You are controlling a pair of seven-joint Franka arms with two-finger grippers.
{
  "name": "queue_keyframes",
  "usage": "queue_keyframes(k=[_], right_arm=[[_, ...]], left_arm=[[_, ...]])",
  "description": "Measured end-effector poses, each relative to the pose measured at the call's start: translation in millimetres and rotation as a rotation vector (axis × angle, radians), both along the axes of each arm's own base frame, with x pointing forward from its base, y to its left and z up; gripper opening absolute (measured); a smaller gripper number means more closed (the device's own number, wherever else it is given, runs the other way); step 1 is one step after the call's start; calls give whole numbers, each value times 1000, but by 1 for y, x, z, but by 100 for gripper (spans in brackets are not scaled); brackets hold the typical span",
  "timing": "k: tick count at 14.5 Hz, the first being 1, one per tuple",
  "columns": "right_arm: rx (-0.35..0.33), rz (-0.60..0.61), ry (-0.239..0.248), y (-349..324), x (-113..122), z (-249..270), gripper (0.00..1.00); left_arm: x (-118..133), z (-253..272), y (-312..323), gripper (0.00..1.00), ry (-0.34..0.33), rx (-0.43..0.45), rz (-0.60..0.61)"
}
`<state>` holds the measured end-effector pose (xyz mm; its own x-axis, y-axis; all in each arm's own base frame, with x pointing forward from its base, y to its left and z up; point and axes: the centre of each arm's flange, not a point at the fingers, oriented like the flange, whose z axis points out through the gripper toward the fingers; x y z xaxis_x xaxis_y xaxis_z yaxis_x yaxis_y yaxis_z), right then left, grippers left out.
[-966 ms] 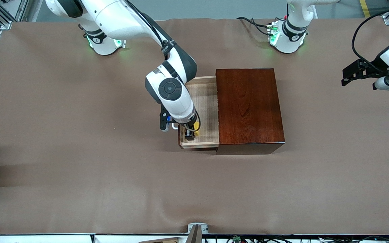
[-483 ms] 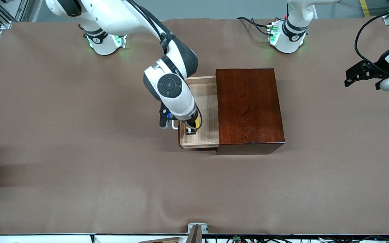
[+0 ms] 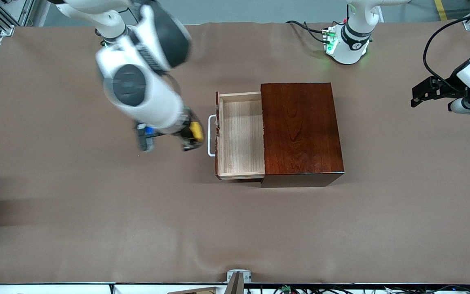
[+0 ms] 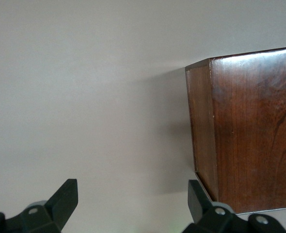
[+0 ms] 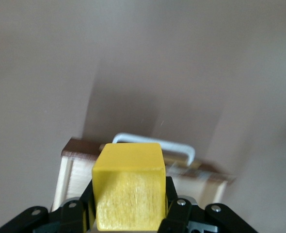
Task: Open drawer, take yellow block, close drawer
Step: 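Lift the yellow cube out and carry it beside the box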
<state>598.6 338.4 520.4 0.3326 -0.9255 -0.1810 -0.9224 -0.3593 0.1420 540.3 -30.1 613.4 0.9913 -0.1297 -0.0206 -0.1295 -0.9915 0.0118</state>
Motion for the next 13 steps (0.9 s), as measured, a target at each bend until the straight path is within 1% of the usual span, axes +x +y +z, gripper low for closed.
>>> queue_keyframes(k=[3, 7, 8, 10, 12, 13], right_arm=[[13, 244, 1, -98, 25, 15, 56], [25, 555, -24, -238, 56, 6, 56], [35, 632, -39, -273, 62, 3, 56], [52, 772, -91, -342, 72, -8, 56], [45, 899, -145, -404, 77, -24, 56], [35, 953, -162, -428, 77, -30, 56]], left_arm=[[0, 0, 0, 100, -2, 0, 0], [1, 1, 0, 100, -6, 0, 1], [1, 1, 0, 100, -6, 0, 0], [1, 1, 0, 100, -6, 0, 0], [1, 1, 0, 100, -6, 0, 0], [1, 1, 0, 100, -6, 0, 0]])
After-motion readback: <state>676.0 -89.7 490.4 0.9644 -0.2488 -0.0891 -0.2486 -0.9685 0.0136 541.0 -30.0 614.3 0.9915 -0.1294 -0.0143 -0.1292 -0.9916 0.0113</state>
